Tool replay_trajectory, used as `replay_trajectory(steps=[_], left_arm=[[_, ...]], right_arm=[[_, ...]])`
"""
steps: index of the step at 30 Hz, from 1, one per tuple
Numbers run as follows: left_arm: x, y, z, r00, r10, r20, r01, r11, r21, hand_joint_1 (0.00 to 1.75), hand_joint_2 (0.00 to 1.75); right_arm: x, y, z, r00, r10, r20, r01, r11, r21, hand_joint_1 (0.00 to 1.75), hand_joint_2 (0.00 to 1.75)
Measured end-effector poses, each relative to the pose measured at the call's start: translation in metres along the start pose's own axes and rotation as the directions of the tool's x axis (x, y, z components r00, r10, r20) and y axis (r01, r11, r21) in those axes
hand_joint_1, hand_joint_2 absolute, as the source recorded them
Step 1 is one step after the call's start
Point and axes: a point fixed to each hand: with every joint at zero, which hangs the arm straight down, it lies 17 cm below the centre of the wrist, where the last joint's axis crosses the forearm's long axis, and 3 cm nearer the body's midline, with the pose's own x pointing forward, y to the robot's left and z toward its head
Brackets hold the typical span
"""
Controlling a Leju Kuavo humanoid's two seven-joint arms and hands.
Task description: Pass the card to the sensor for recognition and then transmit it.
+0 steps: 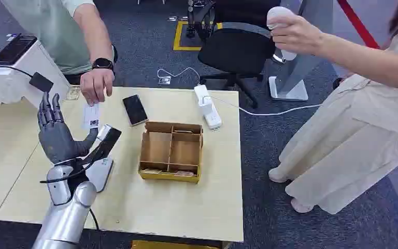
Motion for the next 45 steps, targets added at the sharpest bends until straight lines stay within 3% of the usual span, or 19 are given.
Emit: replay_trajectory(steps=[8,9,12,13,14,15,16,45], left_arm=[[0.0013,-0.0016,-0.0016,1.000,0.018,-0.010,-0.018,1.000,0.001,0.00,1.75],[0.0015,-0.0017,-0.0016,1.000,0.018,-0.010,-0.018,1.000,0.001,0.10,1.75],[0.0023,-0.0022,-0.0013,1.000,0.018,-0.006,-0.018,1.000,0.000,0.10,1.75],[0.0025,-0.0023,-0.0013,1.000,0.018,-0.006,-0.018,1.000,0.000,0.59,1.75],[0.0026,-0.0023,-0.0013,1.000,0.018,-0.006,-0.018,1.000,0.000,1.48,1.75],[0.0026,-0.0023,-0.0013,1.000,0.018,-0.006,-0.018,1.000,0.000,1.69,1.75],[0.0028,-0.0022,-0.0013,1.000,0.019,-0.005,-0.019,1.000,0.000,1.75,1.75],[0.0091,-0.0029,-0.0016,1.000,0.022,0.020,-0.022,1.000,-0.001,1.75,1.75]], right_arm=[[-0.0001,-0.0002,-0.0001,1.000,-0.002,-0.001,0.002,1.000,-0.001,0.00,0.00],[-0.0002,-0.0002,0.0000,1.000,-0.002,-0.001,0.002,1.000,-0.001,0.00,0.00],[-0.0002,-0.0002,0.0000,1.000,-0.002,-0.001,0.002,1.000,-0.001,0.00,0.00],[-0.0002,-0.0002,0.0000,1.000,-0.002,-0.002,0.002,1.000,-0.001,0.00,0.00],[-0.0002,-0.0002,0.0000,1.000,-0.002,-0.001,0.002,1.000,-0.001,0.00,0.00],[-0.0002,-0.0002,0.0000,1.000,-0.002,-0.001,0.002,1.000,-0.001,0.00,0.00],[-0.0002,-0.0002,0.0000,1.000,-0.002,-0.001,0.002,1.000,-0.001,0.00,0.00],[-0.0002,-0.0005,-0.0002,1.000,-0.005,-0.003,0.005,1.000,-0.002,0.00,0.00]])
